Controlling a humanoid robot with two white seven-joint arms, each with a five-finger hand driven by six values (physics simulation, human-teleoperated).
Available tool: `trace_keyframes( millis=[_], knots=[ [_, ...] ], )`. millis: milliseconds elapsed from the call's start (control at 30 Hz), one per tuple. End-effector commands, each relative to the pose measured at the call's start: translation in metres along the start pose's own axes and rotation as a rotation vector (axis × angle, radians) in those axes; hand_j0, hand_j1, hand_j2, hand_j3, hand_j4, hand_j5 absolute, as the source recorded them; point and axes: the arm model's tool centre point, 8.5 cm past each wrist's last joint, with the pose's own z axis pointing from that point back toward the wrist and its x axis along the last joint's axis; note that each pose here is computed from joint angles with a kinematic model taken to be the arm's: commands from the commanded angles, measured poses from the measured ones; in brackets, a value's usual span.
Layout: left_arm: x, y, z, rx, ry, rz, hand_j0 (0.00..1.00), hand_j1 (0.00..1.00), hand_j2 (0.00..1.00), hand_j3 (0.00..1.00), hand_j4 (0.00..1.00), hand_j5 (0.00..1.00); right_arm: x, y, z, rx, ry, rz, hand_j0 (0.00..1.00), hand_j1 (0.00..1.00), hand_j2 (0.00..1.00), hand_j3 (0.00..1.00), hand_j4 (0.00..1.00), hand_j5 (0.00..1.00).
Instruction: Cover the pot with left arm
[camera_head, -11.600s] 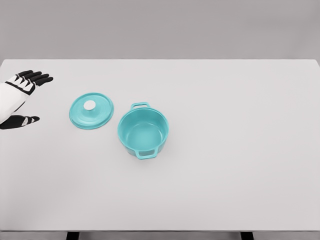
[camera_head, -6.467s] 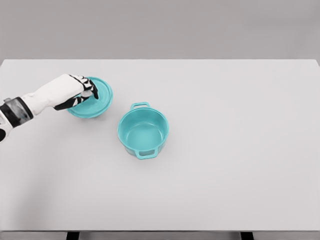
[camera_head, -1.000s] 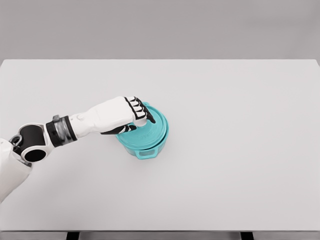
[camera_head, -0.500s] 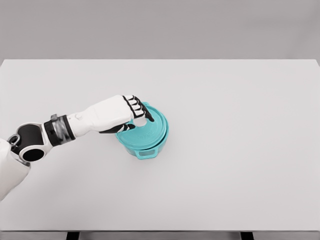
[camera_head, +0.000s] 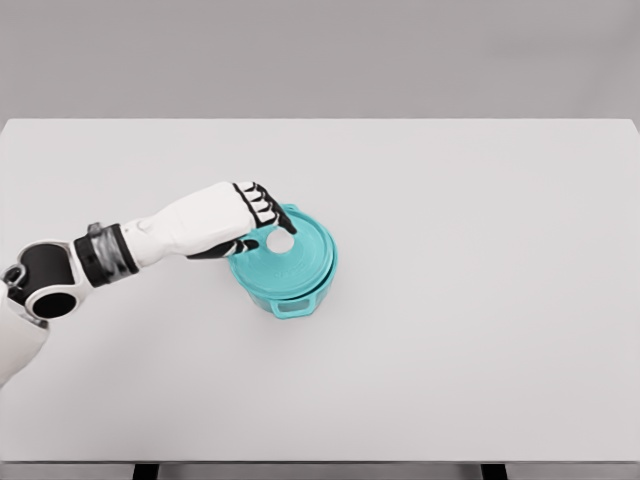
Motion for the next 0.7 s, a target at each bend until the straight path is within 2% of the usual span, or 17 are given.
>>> trace_keyframes(
  millis=[0, 133, 167, 233, 300, 367, 533, 667],
  knots=[
    [-0.004, 0.004, 0.006, 0.003, 0.013, -0.005, 0.69, 0.69, 0.69, 0.69, 0.69, 0.69, 0.0, 0.0, 0.0, 0.001, 0.001, 0.0, 1.0, 1.0, 1.0, 1.0, 1.0, 1.0],
    [-0.022, 0.021, 0.033, -0.009, 0.071, -0.047, 0.7, 0.7, 0.7, 0.7, 0.7, 0.7, 0.0, 0.0, 0.0, 0.001, 0.001, 0.0, 1.0, 1.0, 1.0, 1.0, 1.0, 1.0],
    [-0.031, 0.031, 0.051, -0.018, 0.106, -0.064, 0.7, 0.7, 0.7, 0.7, 0.7, 0.7, 0.0, 0.0, 0.0, 0.0, 0.0, 0.0, 1.0, 1.0, 1.0, 1.0, 1.0, 1.0],
    [-0.049, 0.055, 0.087, -0.037, 0.184, -0.122, 0.85, 0.85, 0.85, 0.85, 0.85, 0.85, 0.0, 0.0, 0.0, 0.001, 0.001, 0.0, 1.0, 1.0, 1.0, 1.0, 1.0, 1.0],
    [-0.062, 0.077, 0.111, -0.023, 0.251, -0.166, 1.0, 1.0, 1.0, 1.0, 1.0, 1.0, 0.0, 0.0, 0.0, 0.001, 0.001, 0.0, 1.0, 1.0, 1.0, 1.0, 1.0, 1.0],
    [-0.069, 0.088, 0.128, -0.023, 0.296, -0.188, 1.0, 1.0, 1.0, 1.0, 1.0, 1.0, 0.0, 0.0, 0.0, 0.0, 0.0, 0.0, 1.0, 1.0, 1.0, 1.0, 1.0, 1.0],
    [-0.079, 0.08, 0.138, -0.049, 0.338, -0.176, 1.0, 1.0, 1.0, 1.0, 1.0, 1.0, 0.0, 0.0, 0.0, 0.0, 0.0, 0.0, 1.0, 1.0, 1.0, 1.0, 1.0, 1.0],
    [-0.077, 0.081, 0.136, -0.041, 0.331, -0.178, 1.0, 1.0, 1.0, 1.0, 1.0, 1.0, 0.0, 0.0, 0.0, 0.001, 0.001, 0.0, 1.0, 1.0, 1.0, 1.0, 1.0, 1.0]
  ],
)
